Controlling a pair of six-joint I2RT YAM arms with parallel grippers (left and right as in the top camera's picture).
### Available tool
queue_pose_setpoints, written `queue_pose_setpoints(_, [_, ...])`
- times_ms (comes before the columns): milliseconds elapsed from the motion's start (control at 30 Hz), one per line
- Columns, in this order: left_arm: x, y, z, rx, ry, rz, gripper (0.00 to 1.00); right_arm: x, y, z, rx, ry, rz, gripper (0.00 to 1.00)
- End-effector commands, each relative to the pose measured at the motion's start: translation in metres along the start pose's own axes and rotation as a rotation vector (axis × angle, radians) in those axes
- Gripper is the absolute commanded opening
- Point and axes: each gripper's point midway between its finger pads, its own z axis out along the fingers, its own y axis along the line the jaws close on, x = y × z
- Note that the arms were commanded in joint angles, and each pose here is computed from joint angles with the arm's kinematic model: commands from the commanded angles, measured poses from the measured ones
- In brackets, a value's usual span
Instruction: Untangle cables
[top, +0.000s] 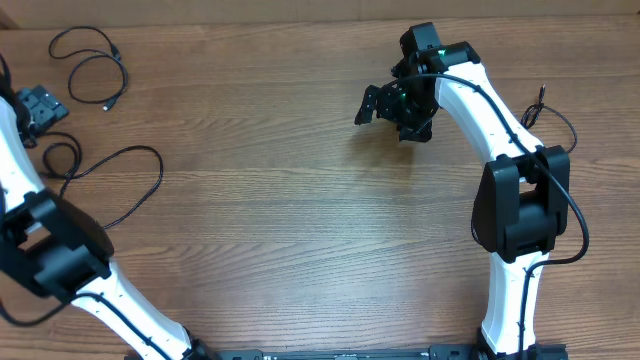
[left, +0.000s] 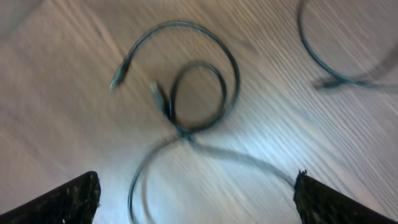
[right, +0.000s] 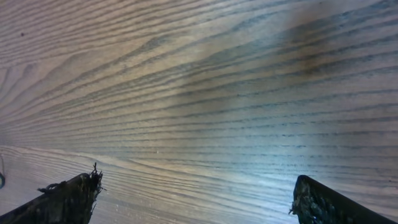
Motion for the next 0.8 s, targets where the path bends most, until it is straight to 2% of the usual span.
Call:
queue_pose_setpoints(0, [0.011, -0.02, -0.091, 0.224, -0.018, -0.044, 1.0, -0.006, -0.005, -0.01, -0.001, -0.016, 0.015, 1.0])
queue_pose_setpoints(200, [0.074, -0.045, -0.131, 0.374, 0.168, 0.11, 0.88, -0.02, -0.04, -0.045, -0.005, -0.065, 0.106, 1.0])
queue_pose_setpoints(400, [0.119, -0.087, -0.151, 0.428, 0.247, 0.322, 0.87, -0.031, -0.105, -0.098, -0.001, -0.128, 0.268, 1.0])
queue_pose_setpoints(533, [0.155, -0.124, -0.159, 0.453, 0.29, 0.464, 0.89, -0.03, -0.155, -0.118, 0.009, -0.135, 0.379, 1.0])
queue_pose_setpoints(700, [0.207, -0.178, -0.168, 0.497, 0.309, 0.661, 1.0, -0.028, -0.216, -0.143, 0.009, -0.172, 0.53, 1.0])
queue_pose_setpoints(767, [0.226, -0.193, -0.168, 0.495, 0.309, 0.729, 1.0, -0.027, -0.234, -0.15, 0.009, -0.191, 0.57, 1.0])
